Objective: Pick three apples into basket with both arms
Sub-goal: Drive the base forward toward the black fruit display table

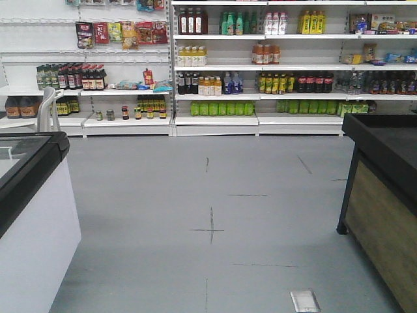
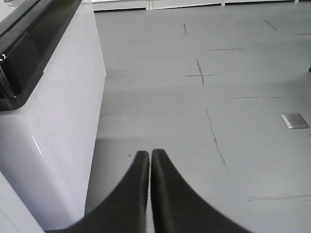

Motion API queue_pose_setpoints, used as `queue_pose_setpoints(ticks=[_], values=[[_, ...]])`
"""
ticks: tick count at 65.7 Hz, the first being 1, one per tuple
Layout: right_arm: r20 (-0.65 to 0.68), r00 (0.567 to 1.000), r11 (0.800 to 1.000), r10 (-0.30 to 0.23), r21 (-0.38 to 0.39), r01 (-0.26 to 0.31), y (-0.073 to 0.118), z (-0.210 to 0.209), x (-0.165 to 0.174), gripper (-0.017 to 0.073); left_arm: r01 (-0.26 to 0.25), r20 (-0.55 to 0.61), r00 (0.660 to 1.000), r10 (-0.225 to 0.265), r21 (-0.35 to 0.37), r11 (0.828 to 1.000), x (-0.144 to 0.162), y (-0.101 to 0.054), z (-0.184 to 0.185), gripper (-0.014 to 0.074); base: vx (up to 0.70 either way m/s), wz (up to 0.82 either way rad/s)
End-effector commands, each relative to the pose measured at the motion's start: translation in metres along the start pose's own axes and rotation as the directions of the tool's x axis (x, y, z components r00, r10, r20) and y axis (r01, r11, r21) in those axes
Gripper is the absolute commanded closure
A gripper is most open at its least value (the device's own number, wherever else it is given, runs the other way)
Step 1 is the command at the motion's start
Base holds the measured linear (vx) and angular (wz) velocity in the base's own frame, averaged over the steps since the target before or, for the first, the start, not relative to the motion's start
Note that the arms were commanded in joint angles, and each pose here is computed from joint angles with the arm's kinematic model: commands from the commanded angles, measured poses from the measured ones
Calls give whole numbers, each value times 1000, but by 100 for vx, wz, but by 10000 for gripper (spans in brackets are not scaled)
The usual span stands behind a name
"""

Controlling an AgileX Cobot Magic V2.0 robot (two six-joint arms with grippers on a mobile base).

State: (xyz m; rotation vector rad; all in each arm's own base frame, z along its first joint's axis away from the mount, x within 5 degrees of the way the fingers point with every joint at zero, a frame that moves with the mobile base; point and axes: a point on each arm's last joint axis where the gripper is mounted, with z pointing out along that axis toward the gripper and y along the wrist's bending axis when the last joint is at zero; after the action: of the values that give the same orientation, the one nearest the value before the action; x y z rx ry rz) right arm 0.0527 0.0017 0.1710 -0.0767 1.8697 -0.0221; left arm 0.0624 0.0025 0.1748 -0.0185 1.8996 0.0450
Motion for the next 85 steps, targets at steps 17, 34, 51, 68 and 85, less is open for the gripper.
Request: queue_pose_setpoints(ticks=[17, 34, 51, 68, 85], values=[[65, 998, 1000, -6, 14, 5, -1, 0, -6, 564, 3, 81, 997, -3, 2, 1000, -12, 0, -2, 600, 0, 0], [65, 998, 1000, -6, 14, 5, -1, 0, -6, 564, 3, 81, 997, -3, 2, 1000, -12, 0, -2, 600, 0, 0], [65, 998, 1000, -6, 14, 5, -1, 0, -6, 564, 3, 81, 997, -3, 2, 1000, -12, 0, -2, 600, 0, 0], [65, 998, 1000, -6, 14, 5, -1, 0, -6, 564, 3, 81, 997, -3, 2, 1000, -12, 0, -2, 600, 0, 0], [65, 998, 1000, -6, 14, 5, -1, 0, -6, 564, 3, 81, 997, -3, 2, 1000, -12, 0, -2, 600, 6, 1]])
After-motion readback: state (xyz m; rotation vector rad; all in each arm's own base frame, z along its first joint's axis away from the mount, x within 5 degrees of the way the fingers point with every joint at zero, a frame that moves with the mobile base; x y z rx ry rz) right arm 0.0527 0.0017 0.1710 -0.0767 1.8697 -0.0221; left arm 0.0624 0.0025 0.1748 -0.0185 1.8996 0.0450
